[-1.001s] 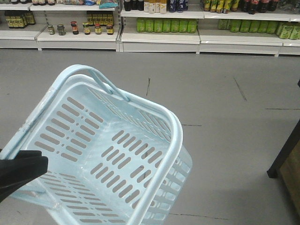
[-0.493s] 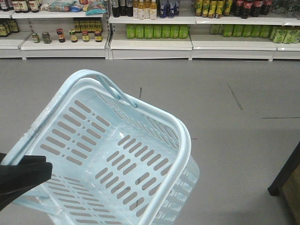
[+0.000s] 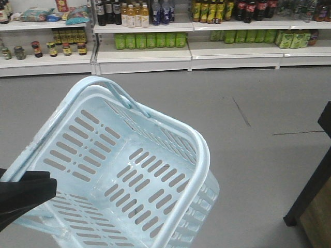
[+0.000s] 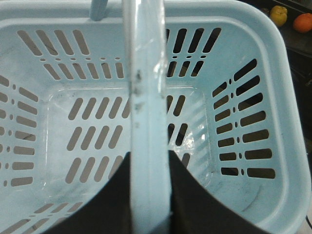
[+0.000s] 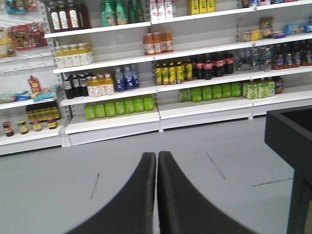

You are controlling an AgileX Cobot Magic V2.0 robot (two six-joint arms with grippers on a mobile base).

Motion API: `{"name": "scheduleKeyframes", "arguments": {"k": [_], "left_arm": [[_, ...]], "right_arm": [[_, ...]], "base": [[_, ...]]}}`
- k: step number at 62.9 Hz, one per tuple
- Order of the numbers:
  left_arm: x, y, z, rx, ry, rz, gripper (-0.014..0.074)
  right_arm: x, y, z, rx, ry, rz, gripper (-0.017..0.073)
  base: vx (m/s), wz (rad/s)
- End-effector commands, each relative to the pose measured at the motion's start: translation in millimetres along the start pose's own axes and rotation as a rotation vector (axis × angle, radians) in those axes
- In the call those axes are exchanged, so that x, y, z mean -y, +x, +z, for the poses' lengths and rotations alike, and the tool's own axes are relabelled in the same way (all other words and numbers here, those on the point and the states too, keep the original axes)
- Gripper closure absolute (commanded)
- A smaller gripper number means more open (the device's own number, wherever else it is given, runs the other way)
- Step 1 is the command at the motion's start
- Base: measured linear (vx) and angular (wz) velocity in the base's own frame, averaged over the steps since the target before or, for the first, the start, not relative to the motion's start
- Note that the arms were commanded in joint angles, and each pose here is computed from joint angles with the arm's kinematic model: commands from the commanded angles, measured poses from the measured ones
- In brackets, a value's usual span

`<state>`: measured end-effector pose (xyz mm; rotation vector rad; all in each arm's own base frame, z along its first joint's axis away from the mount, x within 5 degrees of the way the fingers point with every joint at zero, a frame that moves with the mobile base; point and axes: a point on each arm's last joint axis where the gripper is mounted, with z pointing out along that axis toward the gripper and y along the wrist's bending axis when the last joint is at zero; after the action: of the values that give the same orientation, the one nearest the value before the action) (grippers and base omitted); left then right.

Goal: Pick three apples into basket with both arms
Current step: 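Drive the base with the held basket toward the apple and orange table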

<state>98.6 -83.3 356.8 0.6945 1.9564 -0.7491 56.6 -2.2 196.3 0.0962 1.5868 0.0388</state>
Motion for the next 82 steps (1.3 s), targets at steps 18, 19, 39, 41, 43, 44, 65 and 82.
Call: {"name": "scheduleKeyframes", "arguments": {"k": [18,19,39,41,43,44,65,82], "left_arm": [[2.9,-14.4,-5.5,0.111,0.0,-0.035,0.06],[2.9,-14.4,-5.5,0.111,0.0,-0.035,0.06],[2.9,-14.4,-5.5,0.111,0.0,-0.035,0.06],[2.9,-14.4,-5.5,0.111,0.0,-0.035,0.06],[2.9,-14.4,-5.5,0.111,0.0,-0.035,0.06],[2.9,-14.4,-5.5,0.111,0.0,-0.035,0.06],[2.9,-14.4,-5.5,0.111,0.0,-0.035,0.06],[2.9,-14.4,-5.5,0.111,0.0,-0.035,0.06]], "right_arm": [[-0.2,-3.4,-0.6,0.078,-0.002,-0.015,0.0564],[-0.2,-3.4,-0.6,0.078,-0.002,-0.015,0.0564],[-0.2,-3.4,-0.6,0.078,-0.002,-0.015,0.0564],[-0.2,-3.4,-0.6,0.078,-0.002,-0.015,0.0564],[-0.2,-3.4,-0.6,0.078,-0.002,-0.015,0.0564],[-0.2,-3.4,-0.6,0.078,-0.002,-0.015,0.0564],[-0.2,-3.4,-0.6,0.078,-0.002,-0.015,0.0564],[-0.2,-3.4,-0.6,0.078,-0.002,-0.015,0.0564]], "base": [[0.2,-0.54],[0.17,-0.68],[0.17,-0.72],[0.16,-0.67],[0.16,-0.66],[0.16,-0.64],[0.14,-0.55],[0.12,-0.45]]}}
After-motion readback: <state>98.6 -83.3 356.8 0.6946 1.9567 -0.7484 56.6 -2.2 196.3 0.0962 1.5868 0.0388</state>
